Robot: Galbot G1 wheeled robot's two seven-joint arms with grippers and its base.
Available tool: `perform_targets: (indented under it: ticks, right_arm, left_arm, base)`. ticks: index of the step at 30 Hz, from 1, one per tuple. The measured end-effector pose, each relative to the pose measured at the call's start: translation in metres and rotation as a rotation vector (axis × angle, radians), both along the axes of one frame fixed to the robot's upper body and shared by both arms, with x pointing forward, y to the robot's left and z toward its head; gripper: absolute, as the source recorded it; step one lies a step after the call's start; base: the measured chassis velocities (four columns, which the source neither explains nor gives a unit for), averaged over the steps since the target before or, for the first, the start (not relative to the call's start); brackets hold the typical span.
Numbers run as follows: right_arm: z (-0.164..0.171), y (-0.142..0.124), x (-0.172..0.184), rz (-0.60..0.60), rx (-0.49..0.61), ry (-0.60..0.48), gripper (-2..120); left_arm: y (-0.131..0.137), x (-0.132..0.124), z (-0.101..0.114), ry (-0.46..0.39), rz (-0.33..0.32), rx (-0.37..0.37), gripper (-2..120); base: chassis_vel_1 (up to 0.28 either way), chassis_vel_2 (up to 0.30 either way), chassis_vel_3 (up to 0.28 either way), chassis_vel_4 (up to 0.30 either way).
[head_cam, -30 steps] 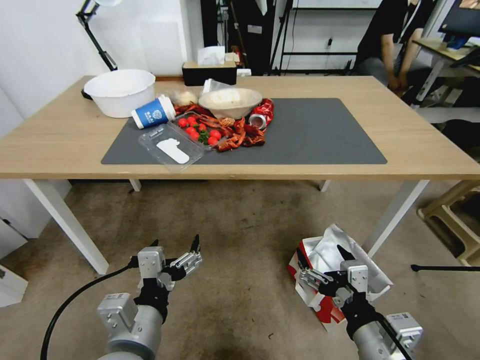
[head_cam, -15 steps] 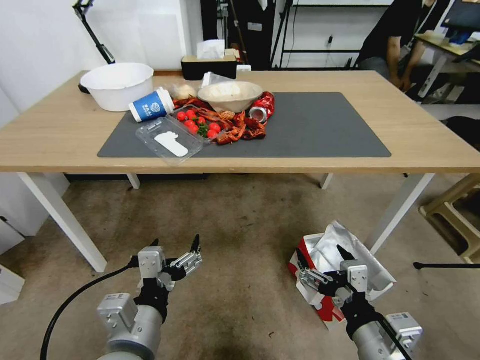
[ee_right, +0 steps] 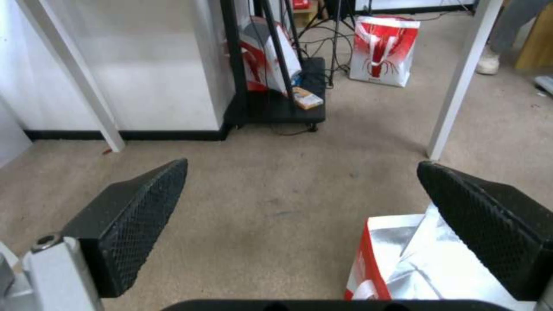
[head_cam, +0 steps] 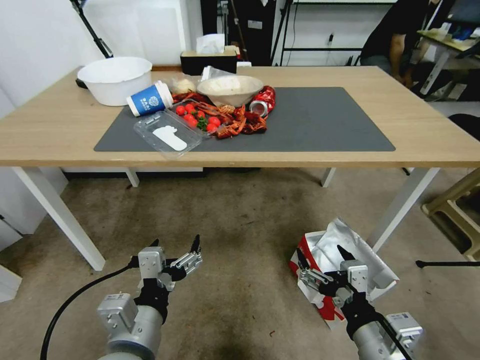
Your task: Pick up the food delivery bag from the floor and place it on the table.
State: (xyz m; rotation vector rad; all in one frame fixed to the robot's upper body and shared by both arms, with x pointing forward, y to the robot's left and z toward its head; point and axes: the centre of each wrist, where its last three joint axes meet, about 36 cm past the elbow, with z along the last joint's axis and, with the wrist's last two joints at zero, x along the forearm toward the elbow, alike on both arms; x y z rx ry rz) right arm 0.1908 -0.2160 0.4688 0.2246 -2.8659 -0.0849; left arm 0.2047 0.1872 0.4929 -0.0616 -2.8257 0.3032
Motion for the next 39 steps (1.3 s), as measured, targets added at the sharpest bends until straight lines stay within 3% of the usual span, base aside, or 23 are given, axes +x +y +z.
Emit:
perform_targets:
  ticks: [39]
  right_arm:
    - [-0.0017,0.0001,0.0,0.0,-0.001,0.002,100]
  left_arm:
    - [-0.0001,0.0,-0.0005,-0.003,0.001,-0.001,100]
  base:
    - [0.0,0.0,0.0,0.0]
